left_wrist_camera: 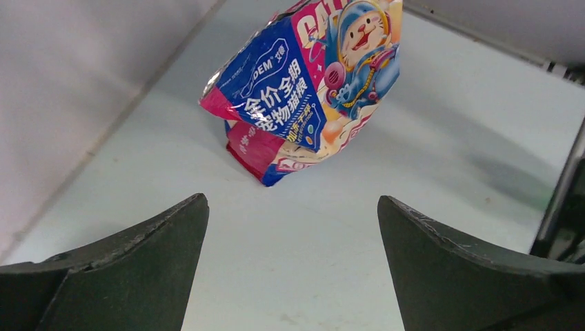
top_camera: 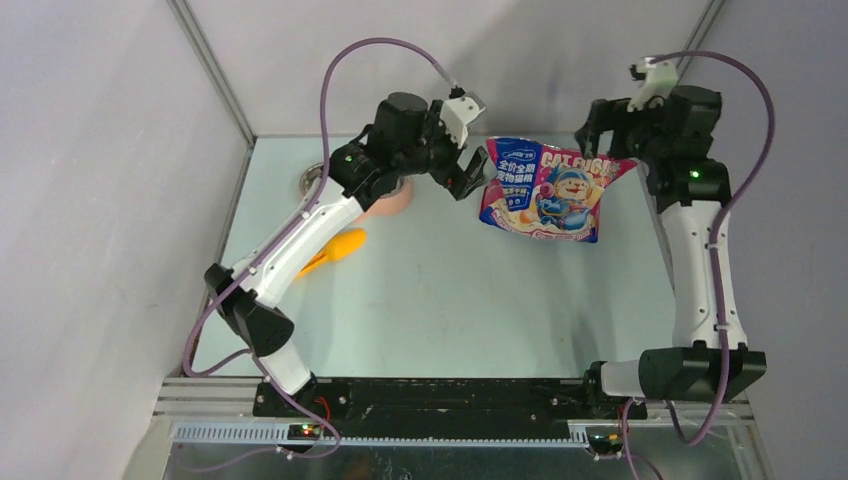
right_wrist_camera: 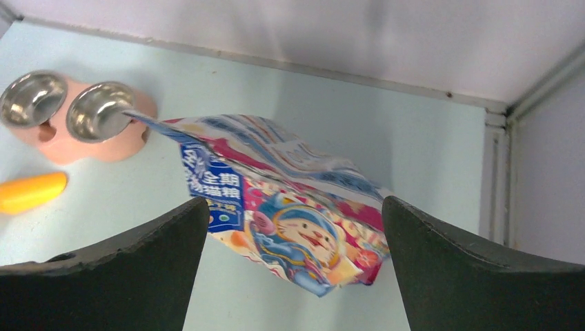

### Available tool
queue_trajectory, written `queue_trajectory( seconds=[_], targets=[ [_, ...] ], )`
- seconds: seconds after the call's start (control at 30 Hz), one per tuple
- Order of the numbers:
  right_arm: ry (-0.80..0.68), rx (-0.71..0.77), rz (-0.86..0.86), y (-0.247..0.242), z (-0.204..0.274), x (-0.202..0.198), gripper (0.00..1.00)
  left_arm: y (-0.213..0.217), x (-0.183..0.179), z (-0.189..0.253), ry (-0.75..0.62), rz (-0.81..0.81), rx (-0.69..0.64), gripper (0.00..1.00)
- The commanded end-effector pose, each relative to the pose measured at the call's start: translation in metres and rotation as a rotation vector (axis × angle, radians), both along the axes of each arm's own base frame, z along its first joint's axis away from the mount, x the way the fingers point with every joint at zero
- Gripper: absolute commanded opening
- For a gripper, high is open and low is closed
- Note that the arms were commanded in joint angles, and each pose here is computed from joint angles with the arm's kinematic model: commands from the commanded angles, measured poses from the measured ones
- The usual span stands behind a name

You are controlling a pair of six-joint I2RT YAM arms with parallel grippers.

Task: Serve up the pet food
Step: Move the pet food bag to the center of the board.

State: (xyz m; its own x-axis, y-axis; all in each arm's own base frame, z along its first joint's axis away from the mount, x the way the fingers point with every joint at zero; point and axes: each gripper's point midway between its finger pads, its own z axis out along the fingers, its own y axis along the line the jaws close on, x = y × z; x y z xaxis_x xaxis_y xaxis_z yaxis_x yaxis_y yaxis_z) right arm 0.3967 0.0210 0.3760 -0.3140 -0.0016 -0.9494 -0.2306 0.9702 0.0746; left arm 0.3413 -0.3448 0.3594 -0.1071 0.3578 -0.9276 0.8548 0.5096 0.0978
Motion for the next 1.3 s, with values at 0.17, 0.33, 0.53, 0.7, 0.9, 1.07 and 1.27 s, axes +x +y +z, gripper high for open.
queue_trajectory(
  seconds=[0.17,0.33,0.53,0.7,0.9,1.07,1.27],
  targets=[
    [-0.060,-0.183,0.051,0.038,0.001,0.021,1.00,-0.020,0.019,-0.015,0.228,0.226,-0.150,1.00],
    [-0.079,-0.203,0.025,0.042,-0.012,0.028,1.00,-0.030,0.024,-0.020,0.345,0.297,-0.200,1.00],
    [-0.088,-0.188,-0.032,0.036,-0.012,0.037,1.00,-0.064,0.003,-0.025,0.544,0.192,-0.278,1.00],
    [-0.086,-0.165,-0.017,0.034,-0.012,0.039,1.00,-0.080,0.003,-0.040,0.653,0.172,-0.303,1.00],
    [-0.050,-0.136,-0.126,-0.008,-0.014,0.041,1.00,-0.066,0.028,-0.039,0.760,0.130,-0.424,1.00],
    [-0.035,-0.015,-0.287,-0.072,-0.015,0.040,1.00,-0.056,0.019,-0.038,0.783,-0.020,-0.452,1.00],
    [0.050,0.168,-0.222,-0.075,-0.036,0.060,0.96,-0.044,-0.003,-0.060,0.716,-0.130,-0.361,1.00]
  ],
)
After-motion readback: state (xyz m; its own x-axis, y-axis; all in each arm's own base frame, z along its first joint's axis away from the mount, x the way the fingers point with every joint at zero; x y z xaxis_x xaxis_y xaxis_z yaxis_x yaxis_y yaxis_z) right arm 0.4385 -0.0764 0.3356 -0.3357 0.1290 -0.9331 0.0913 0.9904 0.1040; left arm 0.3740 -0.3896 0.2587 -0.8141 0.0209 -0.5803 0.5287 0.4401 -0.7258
